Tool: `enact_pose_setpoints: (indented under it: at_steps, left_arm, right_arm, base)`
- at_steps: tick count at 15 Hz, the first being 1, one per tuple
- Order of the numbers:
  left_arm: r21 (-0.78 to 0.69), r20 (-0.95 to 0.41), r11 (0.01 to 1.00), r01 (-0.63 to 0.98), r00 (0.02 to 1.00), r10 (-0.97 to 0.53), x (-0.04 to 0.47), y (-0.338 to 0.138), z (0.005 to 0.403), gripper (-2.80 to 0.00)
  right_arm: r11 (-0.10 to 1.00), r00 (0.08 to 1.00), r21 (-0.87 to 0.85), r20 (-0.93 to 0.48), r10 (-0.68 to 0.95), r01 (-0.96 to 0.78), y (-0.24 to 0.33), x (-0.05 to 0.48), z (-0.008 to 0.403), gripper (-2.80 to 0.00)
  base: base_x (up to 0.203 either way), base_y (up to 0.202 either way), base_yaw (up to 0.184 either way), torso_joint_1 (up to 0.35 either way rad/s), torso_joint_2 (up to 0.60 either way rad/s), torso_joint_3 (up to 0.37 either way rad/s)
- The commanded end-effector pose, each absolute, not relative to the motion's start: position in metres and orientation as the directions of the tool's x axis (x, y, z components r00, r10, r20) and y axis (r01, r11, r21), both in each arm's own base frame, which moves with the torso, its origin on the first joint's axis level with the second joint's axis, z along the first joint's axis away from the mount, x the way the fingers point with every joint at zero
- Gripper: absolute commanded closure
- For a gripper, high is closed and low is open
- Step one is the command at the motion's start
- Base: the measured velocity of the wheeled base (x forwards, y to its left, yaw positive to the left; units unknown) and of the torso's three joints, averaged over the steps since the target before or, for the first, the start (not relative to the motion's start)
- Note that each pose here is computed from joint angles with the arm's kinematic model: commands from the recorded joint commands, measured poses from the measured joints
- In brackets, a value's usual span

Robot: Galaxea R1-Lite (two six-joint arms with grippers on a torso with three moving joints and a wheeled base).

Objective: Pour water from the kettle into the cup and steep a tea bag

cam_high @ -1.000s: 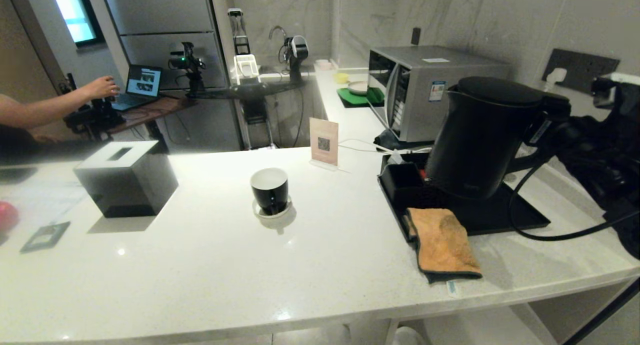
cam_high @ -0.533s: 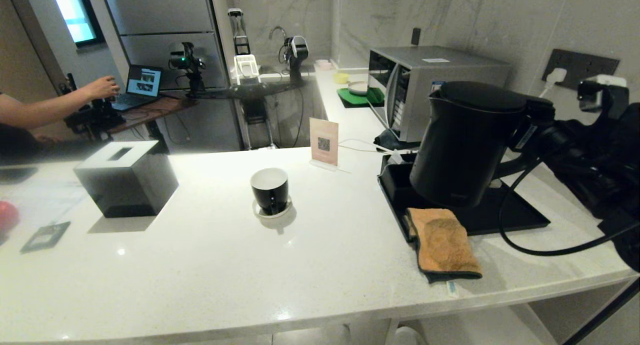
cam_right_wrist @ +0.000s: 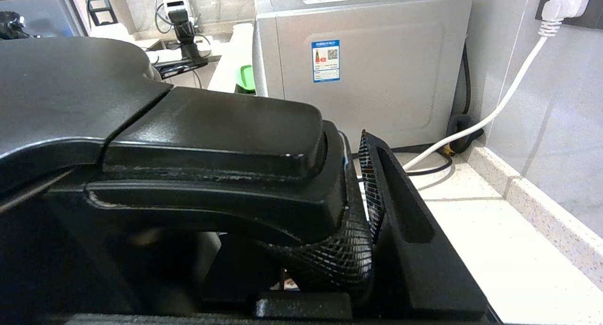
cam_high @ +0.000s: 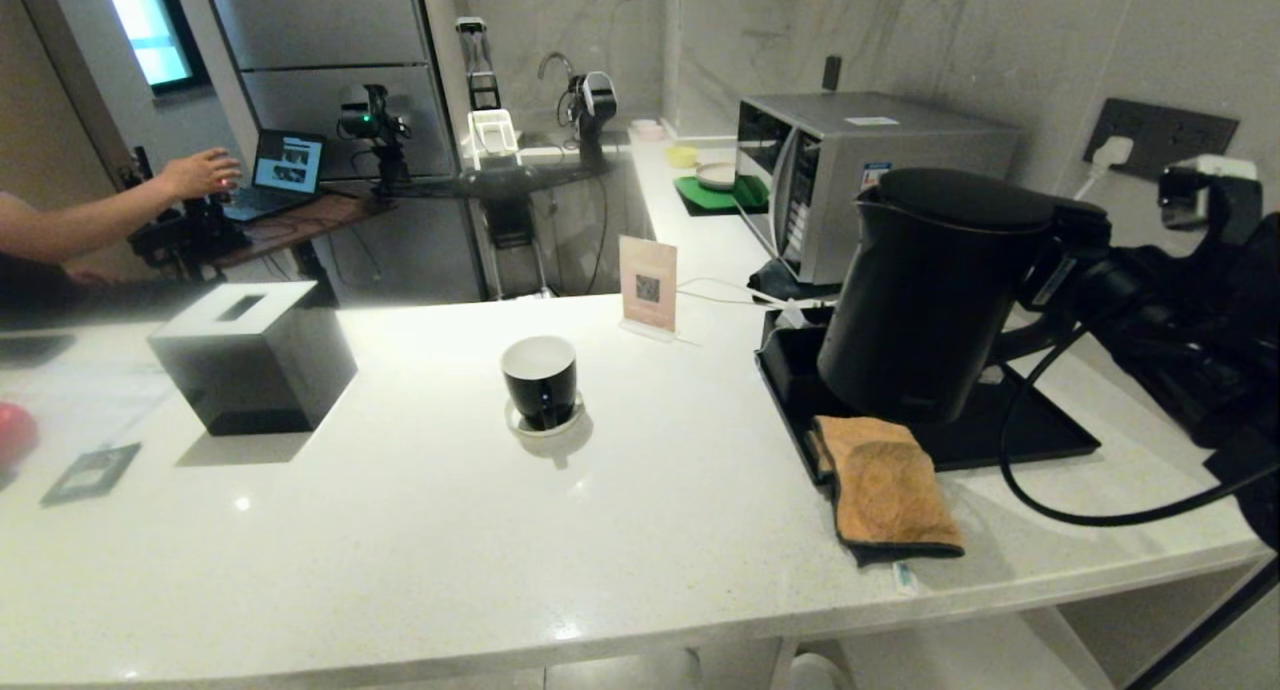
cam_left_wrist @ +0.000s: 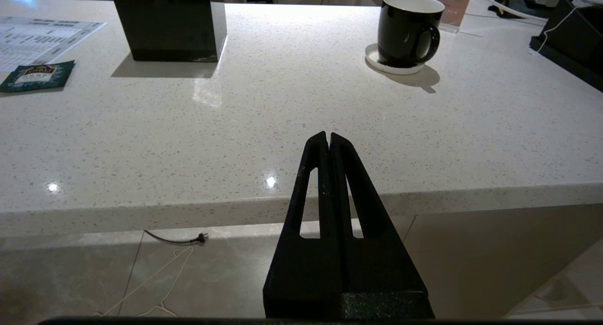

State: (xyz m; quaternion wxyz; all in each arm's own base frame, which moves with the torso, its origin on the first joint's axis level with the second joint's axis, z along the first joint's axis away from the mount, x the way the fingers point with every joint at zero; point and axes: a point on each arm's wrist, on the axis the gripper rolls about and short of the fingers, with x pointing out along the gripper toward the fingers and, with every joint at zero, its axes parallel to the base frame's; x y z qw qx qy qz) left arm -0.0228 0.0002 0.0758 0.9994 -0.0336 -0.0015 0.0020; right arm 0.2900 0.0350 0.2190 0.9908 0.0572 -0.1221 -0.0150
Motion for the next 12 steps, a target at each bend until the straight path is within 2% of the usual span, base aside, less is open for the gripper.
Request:
enact_pose_setpoints:
  at_steps: [1,12]
  left_arm:
    - [-0.069,0.002,0.998,-0.004,1.0,0.005,-0.023,0.0,0.076,0.0]
    - [-0.069,0.002,0.998,-0.004,1.0,0.005,-0.023,0.0,0.076,0.0]
  right_arm:
    - [0.993,0.969,0.12,0.242,-0.044,0.015,0.035,0.287,0.219,0.0]
    - [0.992,0.972,0.123,0.23,-0.045,0.017,0.033,0.275,0.213,0.0]
  base:
    - [0.0,0.0,0.0,0.0,0.0,0.0]
    - [0.0,0.0,0.0,0.0,0.0,0.0]
